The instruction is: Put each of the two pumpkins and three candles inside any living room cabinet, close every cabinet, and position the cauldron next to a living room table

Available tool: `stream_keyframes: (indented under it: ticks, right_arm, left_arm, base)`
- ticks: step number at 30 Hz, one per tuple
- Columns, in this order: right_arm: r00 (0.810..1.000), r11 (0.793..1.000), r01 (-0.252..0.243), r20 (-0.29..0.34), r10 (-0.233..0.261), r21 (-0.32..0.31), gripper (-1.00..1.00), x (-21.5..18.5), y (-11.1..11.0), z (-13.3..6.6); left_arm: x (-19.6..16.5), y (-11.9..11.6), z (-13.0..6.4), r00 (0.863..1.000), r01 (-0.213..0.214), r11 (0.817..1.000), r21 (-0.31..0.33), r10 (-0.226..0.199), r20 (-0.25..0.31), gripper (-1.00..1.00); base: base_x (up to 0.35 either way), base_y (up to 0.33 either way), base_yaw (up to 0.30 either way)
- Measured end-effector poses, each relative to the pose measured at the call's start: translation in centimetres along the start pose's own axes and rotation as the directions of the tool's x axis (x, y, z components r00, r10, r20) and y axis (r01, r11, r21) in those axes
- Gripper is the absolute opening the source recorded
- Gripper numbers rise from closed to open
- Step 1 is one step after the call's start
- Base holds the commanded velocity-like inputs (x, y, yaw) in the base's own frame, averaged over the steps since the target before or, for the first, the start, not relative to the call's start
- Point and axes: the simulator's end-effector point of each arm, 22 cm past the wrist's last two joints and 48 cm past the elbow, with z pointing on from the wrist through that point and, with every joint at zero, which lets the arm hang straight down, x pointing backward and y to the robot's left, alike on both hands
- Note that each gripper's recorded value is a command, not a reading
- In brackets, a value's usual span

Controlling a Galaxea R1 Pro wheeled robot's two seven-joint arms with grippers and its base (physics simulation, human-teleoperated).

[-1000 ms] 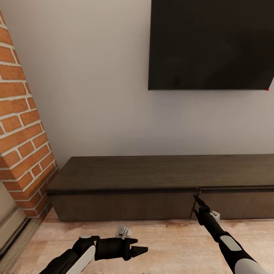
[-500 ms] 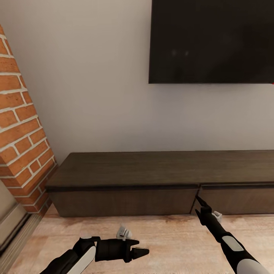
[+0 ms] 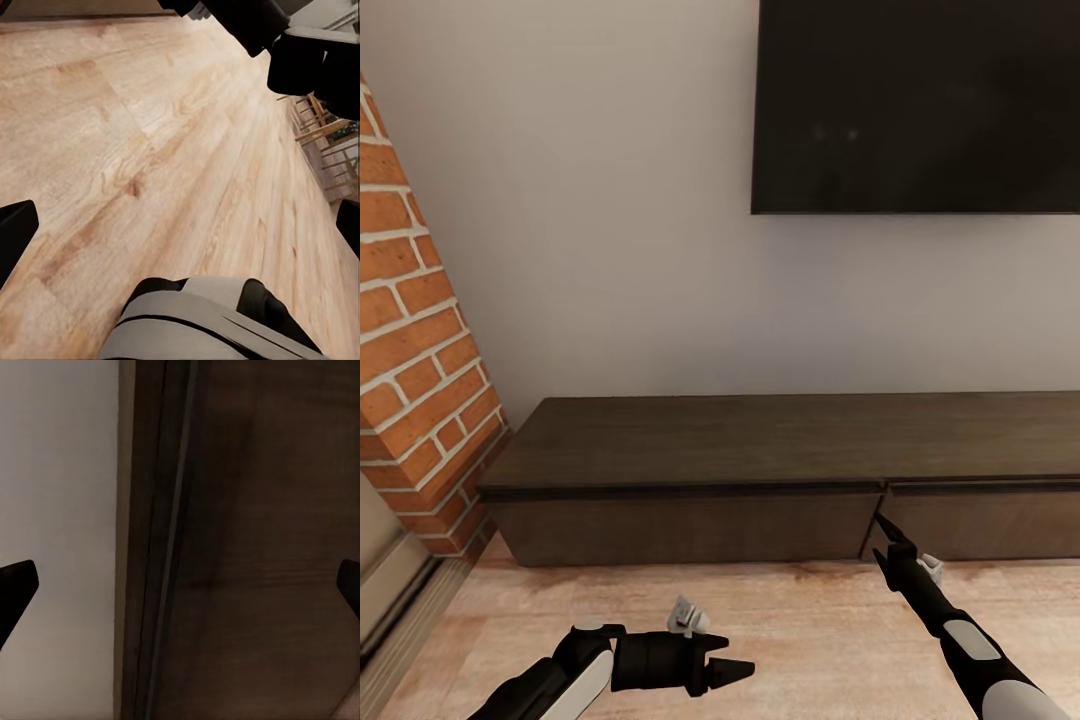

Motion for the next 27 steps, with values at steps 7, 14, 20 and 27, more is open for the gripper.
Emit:
stream_keyframes:
  ticks: [7, 14, 20, 27]
  right_arm:
    - [1.0, 1.0, 0.0, 0.0, 0.0, 0.001, 1.0, 0.0, 0.0, 0.0]
    - [1.0, 1.0, 0.008, 0.009, -0.009, 0.012, 1.0, -1.1, -0.4, -0.4]
    - [1.0, 1.0, 0.01, 0.013, -0.01, 0.015, 1.0, -1.4, -0.4, -0.5]
    - [1.0, 1.0, 0.01, 0.013, -0.01, 0.015, 1.0, -1.5, -0.4, -0.5]
  left_arm:
    - [0.0, -0.5, -0.1, 1.0, -0.001, 1.0, 0.026, 0.001, 0.002, 1.0]
    - [0.0, -0.6, -0.1, 1.0, -0.003, 1.0, 0.03, 0.003, 0.004, 1.0]
    - [-0.1, -0.6, -0.1, 1.0, -0.004, 0.999, 0.031, 0.004, 0.005, 1.0]
    - [0.0, -0.6, -0.1, 1.0, -0.005, 1.0, 0.031, 0.005, 0.005, 1.0]
  base:
    - [0.149, 0.0, 0.0]
    - [0.051, 0.0, 0.0]
    - [0.086, 0.0, 0.0]
    - [0.088, 0.0, 0.0]
